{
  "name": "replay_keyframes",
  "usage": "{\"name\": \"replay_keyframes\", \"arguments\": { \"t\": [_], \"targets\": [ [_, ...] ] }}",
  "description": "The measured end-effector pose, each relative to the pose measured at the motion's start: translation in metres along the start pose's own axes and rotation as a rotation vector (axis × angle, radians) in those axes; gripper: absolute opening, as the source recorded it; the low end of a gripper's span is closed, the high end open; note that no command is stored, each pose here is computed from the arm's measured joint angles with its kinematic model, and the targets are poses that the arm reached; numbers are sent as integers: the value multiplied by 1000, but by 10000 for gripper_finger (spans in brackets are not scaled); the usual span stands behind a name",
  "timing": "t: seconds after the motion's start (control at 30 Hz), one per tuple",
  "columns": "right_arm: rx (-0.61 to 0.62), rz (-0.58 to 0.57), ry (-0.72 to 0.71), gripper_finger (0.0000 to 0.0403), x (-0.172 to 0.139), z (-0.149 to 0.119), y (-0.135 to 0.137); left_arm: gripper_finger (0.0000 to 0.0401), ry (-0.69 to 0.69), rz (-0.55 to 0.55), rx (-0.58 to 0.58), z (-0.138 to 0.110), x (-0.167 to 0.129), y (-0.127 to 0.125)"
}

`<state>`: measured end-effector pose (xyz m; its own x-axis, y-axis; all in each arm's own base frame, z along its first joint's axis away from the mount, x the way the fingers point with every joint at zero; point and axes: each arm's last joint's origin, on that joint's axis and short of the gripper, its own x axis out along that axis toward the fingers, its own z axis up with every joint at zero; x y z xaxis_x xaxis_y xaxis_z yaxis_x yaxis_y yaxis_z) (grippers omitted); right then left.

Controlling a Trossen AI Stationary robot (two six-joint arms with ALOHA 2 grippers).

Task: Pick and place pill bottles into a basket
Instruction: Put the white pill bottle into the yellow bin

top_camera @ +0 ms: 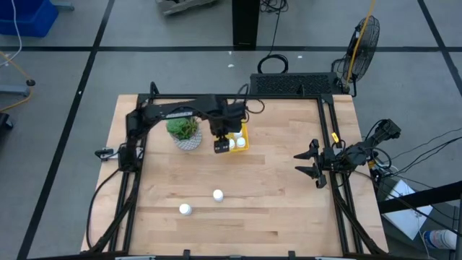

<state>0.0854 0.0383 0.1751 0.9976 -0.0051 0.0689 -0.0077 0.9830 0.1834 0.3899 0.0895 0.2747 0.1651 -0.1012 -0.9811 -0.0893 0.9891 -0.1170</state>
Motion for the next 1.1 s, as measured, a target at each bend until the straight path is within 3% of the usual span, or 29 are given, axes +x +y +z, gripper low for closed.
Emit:
{"name": "replay_keyframes", "arguments": {
  "t": [0.23,0.5,0.77,1.1],
  "targets": [
    [0,0,0,196,0,0,0,255,-83,-12,106,-18,-43,-65],
    [0,0,0,196,0,0,0,255,-95,-2,227,-29,-40,-139],
    [0,0,0,196,0,0,0,255,-80,-29,234,-37,-4,-167],
    [0,0,0,196,0,0,0,255,-46,-55,217,-52,40,-184]
  ]
}}
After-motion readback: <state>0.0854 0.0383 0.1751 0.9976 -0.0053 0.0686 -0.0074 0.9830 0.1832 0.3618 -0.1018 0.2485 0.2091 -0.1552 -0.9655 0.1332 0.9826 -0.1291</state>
